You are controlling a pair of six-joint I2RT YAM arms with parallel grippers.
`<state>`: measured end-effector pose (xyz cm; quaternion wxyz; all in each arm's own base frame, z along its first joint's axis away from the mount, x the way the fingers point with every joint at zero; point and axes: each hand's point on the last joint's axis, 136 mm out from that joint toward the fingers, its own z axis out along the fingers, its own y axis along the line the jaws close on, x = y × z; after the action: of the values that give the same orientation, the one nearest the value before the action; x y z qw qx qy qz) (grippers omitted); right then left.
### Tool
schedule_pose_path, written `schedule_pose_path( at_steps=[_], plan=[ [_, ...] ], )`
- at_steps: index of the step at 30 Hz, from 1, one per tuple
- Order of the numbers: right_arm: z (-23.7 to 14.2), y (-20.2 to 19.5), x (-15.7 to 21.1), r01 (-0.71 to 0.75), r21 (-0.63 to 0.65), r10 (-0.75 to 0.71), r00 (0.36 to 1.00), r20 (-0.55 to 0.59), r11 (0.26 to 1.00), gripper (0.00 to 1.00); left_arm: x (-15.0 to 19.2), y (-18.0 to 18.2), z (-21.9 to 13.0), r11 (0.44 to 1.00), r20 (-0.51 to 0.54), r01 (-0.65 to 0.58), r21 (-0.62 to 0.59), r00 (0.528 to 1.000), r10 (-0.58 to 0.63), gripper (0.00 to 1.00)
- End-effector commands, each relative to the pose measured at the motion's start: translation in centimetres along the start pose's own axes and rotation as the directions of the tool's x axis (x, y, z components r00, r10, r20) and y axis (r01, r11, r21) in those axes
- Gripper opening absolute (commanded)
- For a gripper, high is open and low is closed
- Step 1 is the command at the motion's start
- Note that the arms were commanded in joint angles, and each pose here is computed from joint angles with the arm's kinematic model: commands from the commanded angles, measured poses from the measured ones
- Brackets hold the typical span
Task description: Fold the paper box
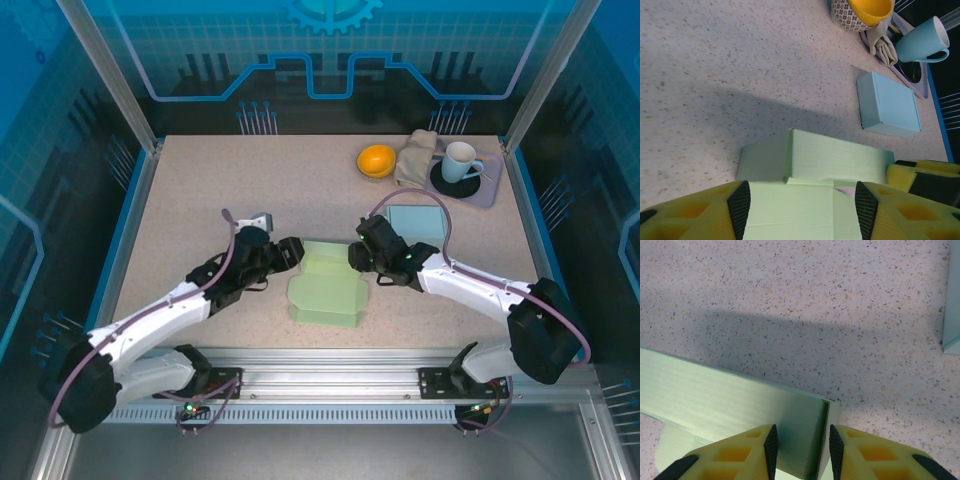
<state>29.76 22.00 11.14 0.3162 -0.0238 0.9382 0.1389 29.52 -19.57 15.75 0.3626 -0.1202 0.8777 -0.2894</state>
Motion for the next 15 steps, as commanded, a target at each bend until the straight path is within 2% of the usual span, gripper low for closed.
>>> schedule_pose_path(
  at_steps=[1, 6, 15],
  plan=[
    [0.1, -0.8, 1.5, 0.040, 0.050, -0.037, 0.998, -0.056, 0.998, 0.35, -0.1, -1.5, 1.3, 0.998, -0.045, 0.044, 0.039, 0.998, -0.042, 0.58],
    [0.1, -0.7, 1.4, 0.049, 0.045, -0.047, 0.997, -0.057, 0.998, 0.35, 1.2, -0.8, 3.4, 0.997, -0.093, 0.075, 0.002, 0.993, -0.075, 0.51],
    [0.7, -0.4, 1.7, 0.050, 0.035, -0.047, 0.996, -0.070, 0.998, 0.35, 2.0, -1.1, 5.1, 0.994, -0.117, 0.107, -0.006, 0.987, -0.107, 0.30]
  ],
)
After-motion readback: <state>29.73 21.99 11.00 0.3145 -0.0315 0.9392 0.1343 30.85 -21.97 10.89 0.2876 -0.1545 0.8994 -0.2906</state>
